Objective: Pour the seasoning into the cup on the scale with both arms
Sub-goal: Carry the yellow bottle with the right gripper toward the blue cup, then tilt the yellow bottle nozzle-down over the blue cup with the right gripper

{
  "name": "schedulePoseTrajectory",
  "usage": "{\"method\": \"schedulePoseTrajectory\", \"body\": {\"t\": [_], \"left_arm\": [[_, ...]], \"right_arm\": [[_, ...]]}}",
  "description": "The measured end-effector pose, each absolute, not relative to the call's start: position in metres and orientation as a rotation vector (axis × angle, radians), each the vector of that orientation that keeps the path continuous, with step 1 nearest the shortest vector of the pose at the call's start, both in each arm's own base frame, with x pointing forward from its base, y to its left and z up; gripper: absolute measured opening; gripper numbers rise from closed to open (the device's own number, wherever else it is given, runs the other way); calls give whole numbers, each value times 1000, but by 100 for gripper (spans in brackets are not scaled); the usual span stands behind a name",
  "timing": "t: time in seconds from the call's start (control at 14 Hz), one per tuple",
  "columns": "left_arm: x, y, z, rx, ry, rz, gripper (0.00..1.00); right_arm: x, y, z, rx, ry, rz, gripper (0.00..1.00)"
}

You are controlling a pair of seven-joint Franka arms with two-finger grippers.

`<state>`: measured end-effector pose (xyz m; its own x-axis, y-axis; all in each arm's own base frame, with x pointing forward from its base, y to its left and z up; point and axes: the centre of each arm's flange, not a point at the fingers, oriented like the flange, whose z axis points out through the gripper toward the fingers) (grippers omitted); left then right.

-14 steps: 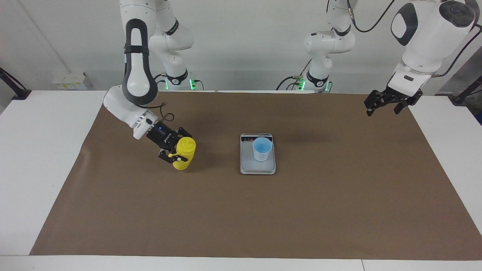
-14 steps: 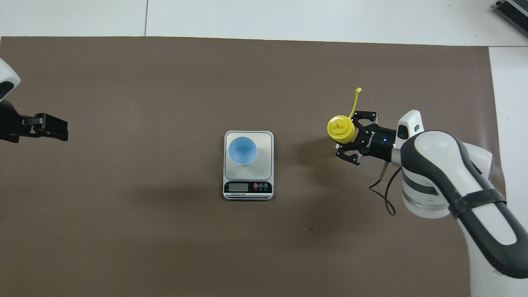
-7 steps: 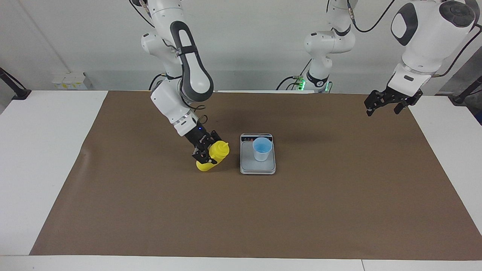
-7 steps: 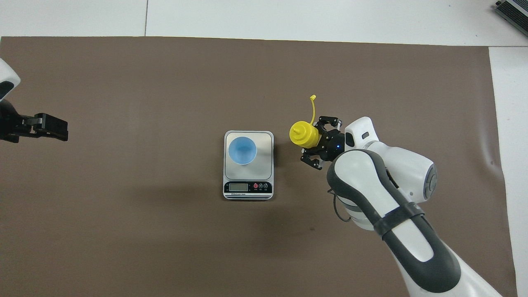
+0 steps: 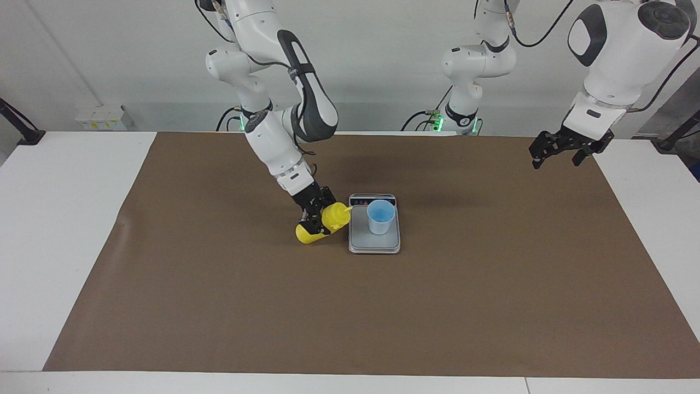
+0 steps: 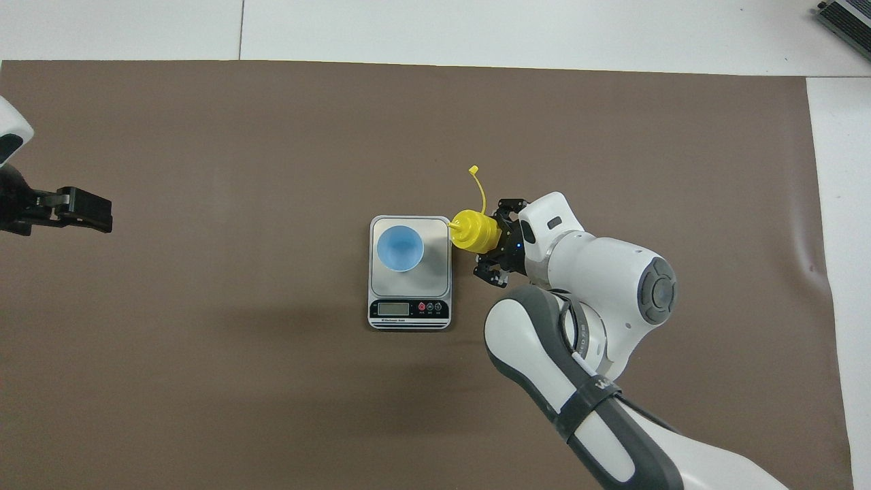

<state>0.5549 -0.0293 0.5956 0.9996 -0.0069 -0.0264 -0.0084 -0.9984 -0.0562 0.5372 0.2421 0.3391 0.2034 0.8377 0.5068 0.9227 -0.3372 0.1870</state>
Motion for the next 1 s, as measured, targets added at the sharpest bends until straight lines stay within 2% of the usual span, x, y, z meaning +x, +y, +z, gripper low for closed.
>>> {"method": "schedulePoseTrajectory", "body": {"t": [0.36,0.71,1.0], "left_arm": [[555,-29,596,-3085,12,40,100],[555,-29,596,-3085,12,40,100],[555,-29,596,-3085,11,40,100]], "right_arm": [[529,273,340,-2357,-1817,-702,47],[529,298,357,-2446,-1946,-505,47],[531,301,362,-2473,-1980,-447,47]]}}
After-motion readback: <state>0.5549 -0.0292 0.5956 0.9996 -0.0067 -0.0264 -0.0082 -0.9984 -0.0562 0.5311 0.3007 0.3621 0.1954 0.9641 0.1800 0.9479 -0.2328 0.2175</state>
